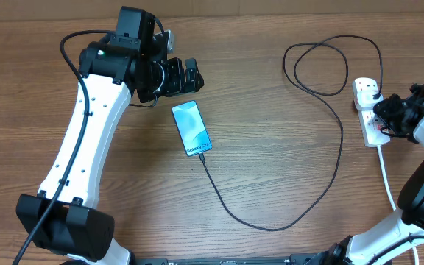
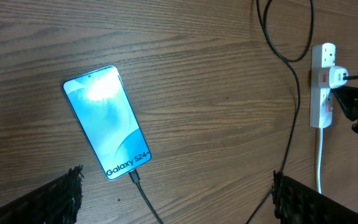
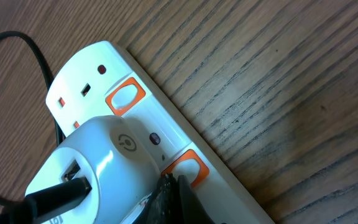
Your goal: Plug charger to phone and switch on socket
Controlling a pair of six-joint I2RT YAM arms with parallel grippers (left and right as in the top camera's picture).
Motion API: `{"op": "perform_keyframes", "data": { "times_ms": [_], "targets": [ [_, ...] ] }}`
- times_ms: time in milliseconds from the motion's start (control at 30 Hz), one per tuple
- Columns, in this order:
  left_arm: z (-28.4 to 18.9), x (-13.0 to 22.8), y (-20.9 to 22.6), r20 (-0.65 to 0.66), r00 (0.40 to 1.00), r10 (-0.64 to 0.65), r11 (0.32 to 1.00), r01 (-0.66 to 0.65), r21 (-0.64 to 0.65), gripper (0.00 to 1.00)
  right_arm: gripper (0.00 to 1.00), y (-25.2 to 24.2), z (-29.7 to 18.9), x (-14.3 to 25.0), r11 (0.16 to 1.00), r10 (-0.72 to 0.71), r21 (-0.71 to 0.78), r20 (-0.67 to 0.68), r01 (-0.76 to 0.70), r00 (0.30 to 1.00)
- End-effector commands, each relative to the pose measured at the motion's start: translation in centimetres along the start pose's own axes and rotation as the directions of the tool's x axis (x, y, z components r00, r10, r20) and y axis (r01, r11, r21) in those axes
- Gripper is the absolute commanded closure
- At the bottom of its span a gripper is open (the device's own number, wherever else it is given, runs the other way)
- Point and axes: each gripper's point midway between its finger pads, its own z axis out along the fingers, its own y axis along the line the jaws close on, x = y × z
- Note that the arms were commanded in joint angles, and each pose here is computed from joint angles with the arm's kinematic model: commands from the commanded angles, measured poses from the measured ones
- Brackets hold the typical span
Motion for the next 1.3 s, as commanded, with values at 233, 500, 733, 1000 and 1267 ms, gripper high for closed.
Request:
{"op": "perform_keyframes", "data": {
  "times_ms": [233,500,733,1000,1267],
  "targets": [
    [-0.5,-0.3,-0.2,0.013,1.0,-0.001,1.0,0.001,0.007,0.0,0.96,1.3,-2.1,-1.2,0.999,0.03,-0.038,-0.023,-0.031,0.999],
    [-0.5,-0.3,-0.2,0.013,1.0,-0.001,1.0,0.001,0.007,0.0,0.96,0.1,-3.5,-4.2,0.999,0.043,-0.01,0.065,-0.042,0.997],
    [-0.5,-0.3,-0.2,0.013,1.0,-0.001,1.0,0.001,0.007,0.0,0.96,0.4,-3.3,-4.8,1.0,0.025,-0.011,0.093,-0.024,0.995],
    [-0.5,-0.3,-0.2,0.013,1.0,-0.001,1.0,0.001,0.007,0.0,0.96,0.1,-0.7,-2.7,1.0,0.029,0.005,0.015,-0.029,0.999],
    [-0.5,-0.3,-0.2,0.013,1.0,-0.001,1.0,0.001,0.007,0.0,0.96,0.0,-0.6,-2.7,1.0,0.028,0.005,0.015,-0.028,0.999]
  ]
}}
